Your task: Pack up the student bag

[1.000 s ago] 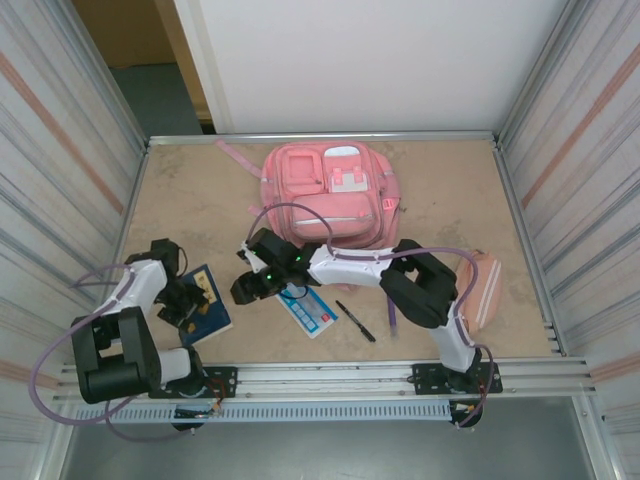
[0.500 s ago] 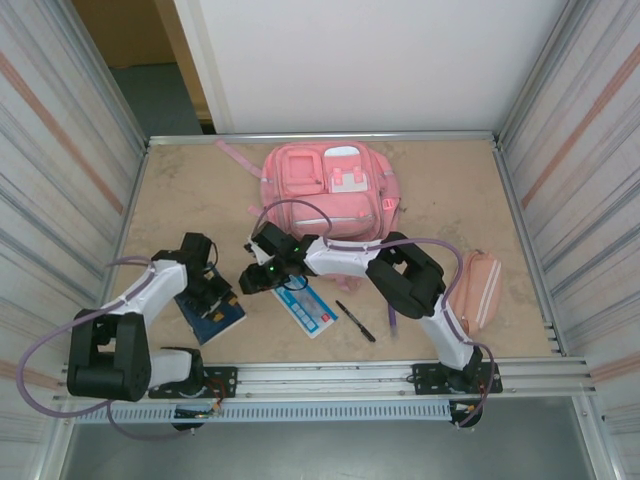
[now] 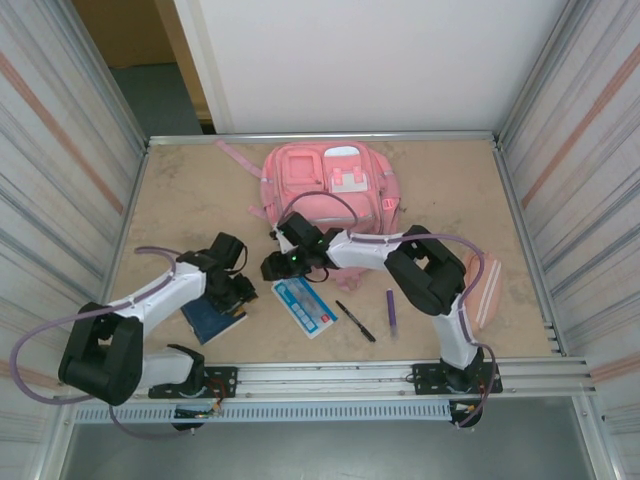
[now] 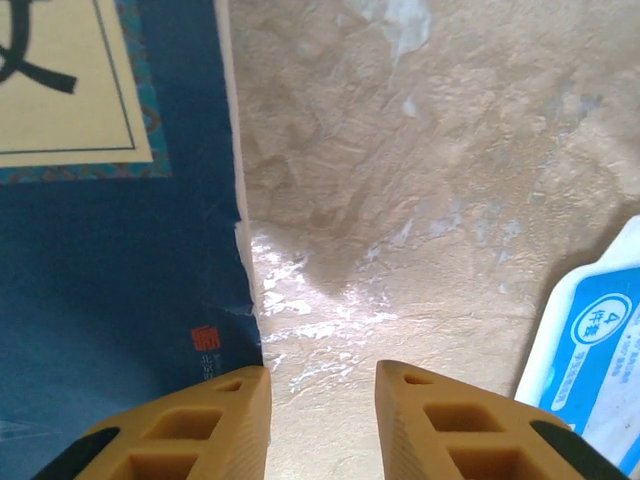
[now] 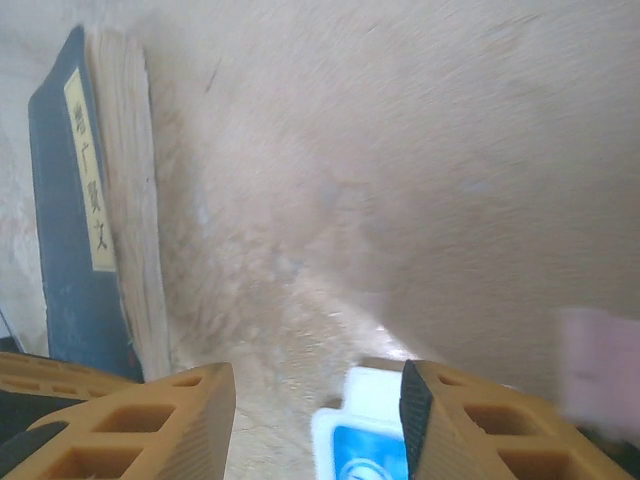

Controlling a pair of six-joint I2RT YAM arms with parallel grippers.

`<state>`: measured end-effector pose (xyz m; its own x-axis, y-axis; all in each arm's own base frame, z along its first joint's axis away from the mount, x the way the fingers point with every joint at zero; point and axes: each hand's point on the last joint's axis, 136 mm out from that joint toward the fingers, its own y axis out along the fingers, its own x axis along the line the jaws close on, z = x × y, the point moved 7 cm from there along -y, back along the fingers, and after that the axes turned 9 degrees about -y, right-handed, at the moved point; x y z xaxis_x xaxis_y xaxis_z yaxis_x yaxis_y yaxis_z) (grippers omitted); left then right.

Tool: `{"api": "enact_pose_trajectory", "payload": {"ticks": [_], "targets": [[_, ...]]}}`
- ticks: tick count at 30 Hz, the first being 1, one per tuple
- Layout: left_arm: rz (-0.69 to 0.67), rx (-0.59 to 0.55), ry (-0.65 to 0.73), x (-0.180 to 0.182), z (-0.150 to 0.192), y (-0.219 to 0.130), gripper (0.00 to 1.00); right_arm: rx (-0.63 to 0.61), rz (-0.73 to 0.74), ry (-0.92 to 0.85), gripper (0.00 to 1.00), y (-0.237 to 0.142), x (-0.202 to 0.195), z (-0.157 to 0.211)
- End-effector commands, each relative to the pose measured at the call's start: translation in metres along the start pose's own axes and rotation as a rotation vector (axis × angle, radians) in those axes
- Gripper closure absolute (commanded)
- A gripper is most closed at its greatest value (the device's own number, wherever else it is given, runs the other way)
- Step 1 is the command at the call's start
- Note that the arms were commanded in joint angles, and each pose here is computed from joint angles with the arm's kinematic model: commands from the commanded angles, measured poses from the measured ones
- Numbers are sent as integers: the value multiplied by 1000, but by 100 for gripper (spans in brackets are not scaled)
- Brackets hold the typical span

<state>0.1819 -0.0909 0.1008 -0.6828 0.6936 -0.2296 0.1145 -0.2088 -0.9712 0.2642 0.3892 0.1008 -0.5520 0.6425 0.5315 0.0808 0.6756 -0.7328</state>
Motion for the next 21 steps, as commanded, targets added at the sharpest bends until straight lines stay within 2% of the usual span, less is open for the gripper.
{"api": "enact_pose_trajectory", "payload": {"ticks": [1, 4, 6, 9, 11, 14, 17, 21], "targets": [[-58, -167, 1, 13, -10, -30, 62, -45, -21, -34, 53, -17, 13, -6], [-95, -332, 77, 17, -22, -69, 57, -50, -22, -39, 53, -21, 14, -6], [-108, -387, 80, 23, -30, -80, 57, -55, -28, -43, 52, -23, 16, -7], [-95, -400, 40, 34, -45, -64, 57, -72, -36, -55, 51, -26, 20, -9], [-87, -379, -54, 46, -57, -45, 58, -86, -39, -66, 50, -26, 23, -10], [-6, -342, -108, 43, -69, -17, 58, -80, -47, -75, 49, -28, 30, -9], [15, -327, -36, 27, -69, -5, 54, -76, -32, -99, 49, -32, 34, -2], [0, -293, 114, 5, -49, 8, 52, -51, -2, -109, 48, -33, 31, 6]]}}
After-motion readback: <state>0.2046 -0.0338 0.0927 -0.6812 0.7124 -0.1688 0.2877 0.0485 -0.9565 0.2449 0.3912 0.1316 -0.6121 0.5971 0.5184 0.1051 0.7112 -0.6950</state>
